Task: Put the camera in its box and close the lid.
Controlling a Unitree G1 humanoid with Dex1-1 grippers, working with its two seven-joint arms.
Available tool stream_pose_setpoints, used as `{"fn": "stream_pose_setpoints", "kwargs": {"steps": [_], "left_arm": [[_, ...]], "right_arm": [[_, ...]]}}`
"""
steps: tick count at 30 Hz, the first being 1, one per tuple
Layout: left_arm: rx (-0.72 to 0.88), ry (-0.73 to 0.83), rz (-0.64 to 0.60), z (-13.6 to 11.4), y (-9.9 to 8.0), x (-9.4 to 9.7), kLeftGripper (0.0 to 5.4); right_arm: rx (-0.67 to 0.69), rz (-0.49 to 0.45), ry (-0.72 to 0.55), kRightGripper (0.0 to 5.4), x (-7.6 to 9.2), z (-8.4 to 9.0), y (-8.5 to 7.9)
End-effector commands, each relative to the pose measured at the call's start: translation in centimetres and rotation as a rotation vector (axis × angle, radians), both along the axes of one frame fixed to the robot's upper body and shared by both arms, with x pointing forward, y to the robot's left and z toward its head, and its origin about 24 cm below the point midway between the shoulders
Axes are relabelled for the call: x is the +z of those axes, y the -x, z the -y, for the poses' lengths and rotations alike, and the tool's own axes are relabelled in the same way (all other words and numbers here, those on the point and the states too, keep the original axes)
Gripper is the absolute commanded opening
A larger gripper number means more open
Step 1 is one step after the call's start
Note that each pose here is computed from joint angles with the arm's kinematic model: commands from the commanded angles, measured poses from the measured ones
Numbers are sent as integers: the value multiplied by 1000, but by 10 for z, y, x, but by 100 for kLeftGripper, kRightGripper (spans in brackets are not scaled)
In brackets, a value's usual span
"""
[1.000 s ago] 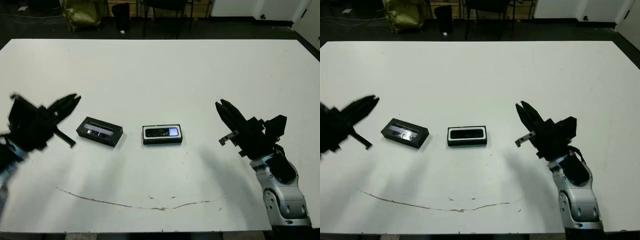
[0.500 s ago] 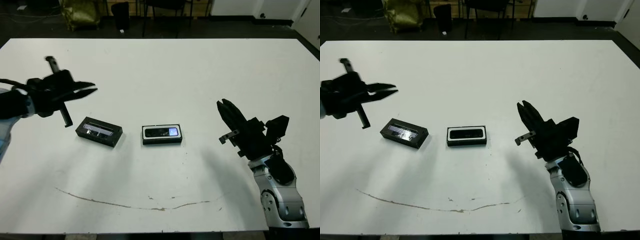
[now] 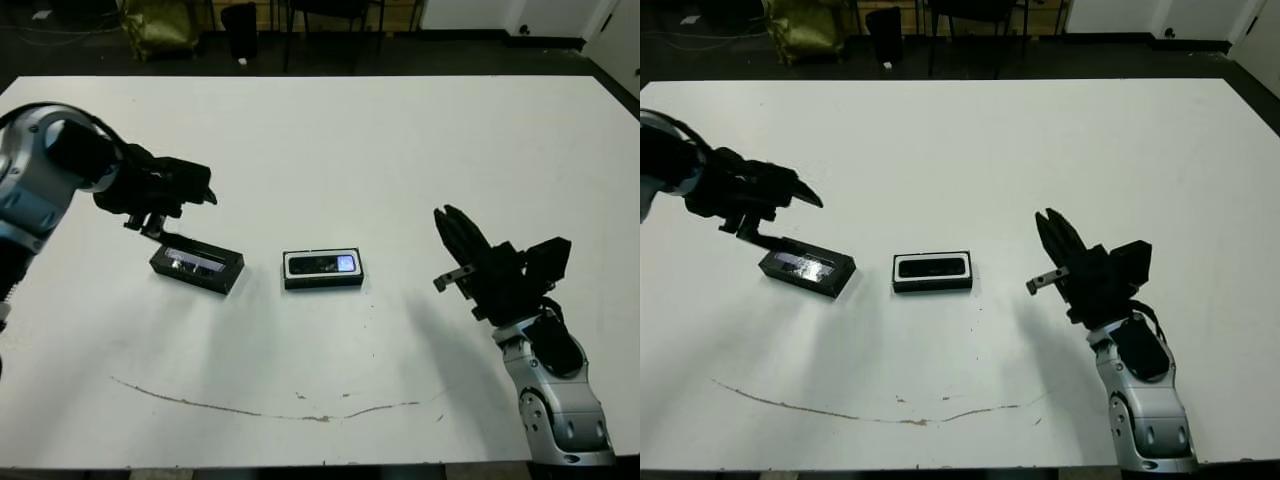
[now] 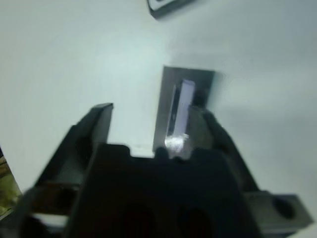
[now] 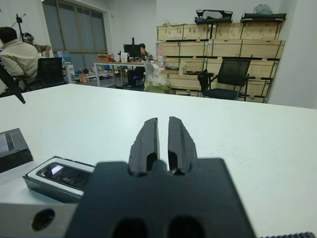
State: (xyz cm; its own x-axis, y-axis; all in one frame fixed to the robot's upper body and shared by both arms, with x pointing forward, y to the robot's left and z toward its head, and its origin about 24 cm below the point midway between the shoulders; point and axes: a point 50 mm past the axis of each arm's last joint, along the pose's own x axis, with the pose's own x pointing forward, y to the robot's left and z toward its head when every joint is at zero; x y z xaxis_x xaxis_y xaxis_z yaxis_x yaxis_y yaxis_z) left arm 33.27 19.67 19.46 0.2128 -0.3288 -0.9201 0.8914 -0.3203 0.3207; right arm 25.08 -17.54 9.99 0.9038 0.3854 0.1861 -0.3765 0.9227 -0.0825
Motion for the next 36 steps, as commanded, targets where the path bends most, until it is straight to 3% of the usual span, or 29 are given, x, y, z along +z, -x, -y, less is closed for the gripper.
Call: {"fn": "stream_pose_setpoints", "kwargs": {"steps": [1,4,11,26,36], "left_arm": [[-45,-88,-67,5,-5,-2,477],[-65,-160,-85,7,-10,-3,539],[-135,-271,-51,3,-17,0,539],[106,-203,-267,-18,-29,-32,539],[154,-181,-300,-22,-30,-39,539]], "right_arm": [[-23,-55,13,0,-9,3,2],[-27,-62,14,0,-10,2,2],[-20,-55,10,0,-13,3,2],[-27,-72,40,0,-20,2,4],[-41,-100,40,0,-25,1,8]]}}
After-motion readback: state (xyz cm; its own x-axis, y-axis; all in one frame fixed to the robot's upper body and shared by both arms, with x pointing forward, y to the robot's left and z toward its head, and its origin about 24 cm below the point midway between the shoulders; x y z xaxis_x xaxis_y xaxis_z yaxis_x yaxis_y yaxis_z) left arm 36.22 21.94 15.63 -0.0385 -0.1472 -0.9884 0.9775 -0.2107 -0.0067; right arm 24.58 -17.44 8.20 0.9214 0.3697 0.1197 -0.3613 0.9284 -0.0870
